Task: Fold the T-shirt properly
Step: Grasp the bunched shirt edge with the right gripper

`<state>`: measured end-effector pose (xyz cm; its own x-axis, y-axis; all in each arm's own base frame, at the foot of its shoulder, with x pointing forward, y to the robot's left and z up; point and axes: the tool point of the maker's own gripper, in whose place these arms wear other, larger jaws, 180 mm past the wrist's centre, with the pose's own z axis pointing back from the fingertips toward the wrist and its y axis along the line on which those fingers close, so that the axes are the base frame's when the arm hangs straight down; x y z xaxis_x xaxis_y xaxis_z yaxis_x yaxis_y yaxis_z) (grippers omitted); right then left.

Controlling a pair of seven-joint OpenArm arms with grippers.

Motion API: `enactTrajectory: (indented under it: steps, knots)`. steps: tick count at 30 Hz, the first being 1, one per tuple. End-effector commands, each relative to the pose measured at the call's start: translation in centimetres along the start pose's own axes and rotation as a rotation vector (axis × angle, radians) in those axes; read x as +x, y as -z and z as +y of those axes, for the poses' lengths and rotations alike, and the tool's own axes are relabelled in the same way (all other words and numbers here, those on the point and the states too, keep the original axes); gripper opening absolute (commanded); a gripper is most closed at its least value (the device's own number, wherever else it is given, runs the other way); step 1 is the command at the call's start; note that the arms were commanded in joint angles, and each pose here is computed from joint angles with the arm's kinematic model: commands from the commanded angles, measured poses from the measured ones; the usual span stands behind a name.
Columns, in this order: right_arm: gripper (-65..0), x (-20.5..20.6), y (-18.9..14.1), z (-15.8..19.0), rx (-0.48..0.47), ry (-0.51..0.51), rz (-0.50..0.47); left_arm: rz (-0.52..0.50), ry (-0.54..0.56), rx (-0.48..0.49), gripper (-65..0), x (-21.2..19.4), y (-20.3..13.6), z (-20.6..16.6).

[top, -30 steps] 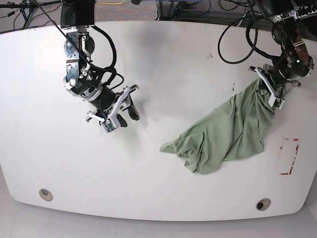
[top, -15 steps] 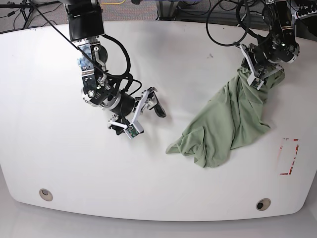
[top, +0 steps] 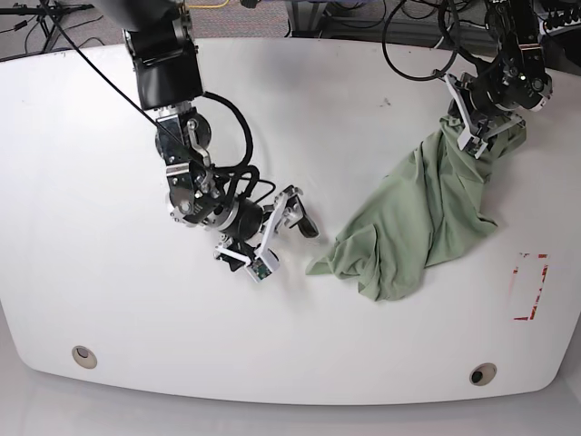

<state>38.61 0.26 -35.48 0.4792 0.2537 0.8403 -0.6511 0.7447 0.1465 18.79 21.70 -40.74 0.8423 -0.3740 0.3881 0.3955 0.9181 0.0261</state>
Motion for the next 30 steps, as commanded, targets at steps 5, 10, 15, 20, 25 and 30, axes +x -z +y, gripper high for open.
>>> enactTrajectory:
  steps: [5, 10, 15, 20, 25, 30]
  knots:
    - [-13.2, 4.7, 2.7, -0.3, 0.033, 0.036, -0.087, -0.021, 0.014, 0.022, -64.4, 0.7, -0.6, 0.7]
    - [-13.2, 5.6, 3.5, -0.5, 0.040, 0.056, -0.114, -0.020, 0.014, 0.023, -64.4, 0.6, -0.6, 0.7]
    - [-13.2, 5.6, 5.0, 1.9, 0.093, 0.051, -0.099, -0.019, 0.014, 0.024, -64.4, 0.6, -0.6, 0.7]
    - [-13.2, 5.3, 5.8, 3.3, 0.122, 0.060, -0.100, -0.020, 0.014, 0.023, -64.4, 0.6, -0.6, 0.7]
    - [-13.2, 4.2, 6.6, 3.7, 0.130, 0.100, -0.104, -0.021, 0.014, 0.022, -64.4, 0.7, -0.6, 0.7]
    - [-13.3, 3.3, 7.1, 3.3, 0.125, 0.136, -0.115, -0.021, 0.014, 0.022, -64.4, 0.7, -0.6, 0.7]
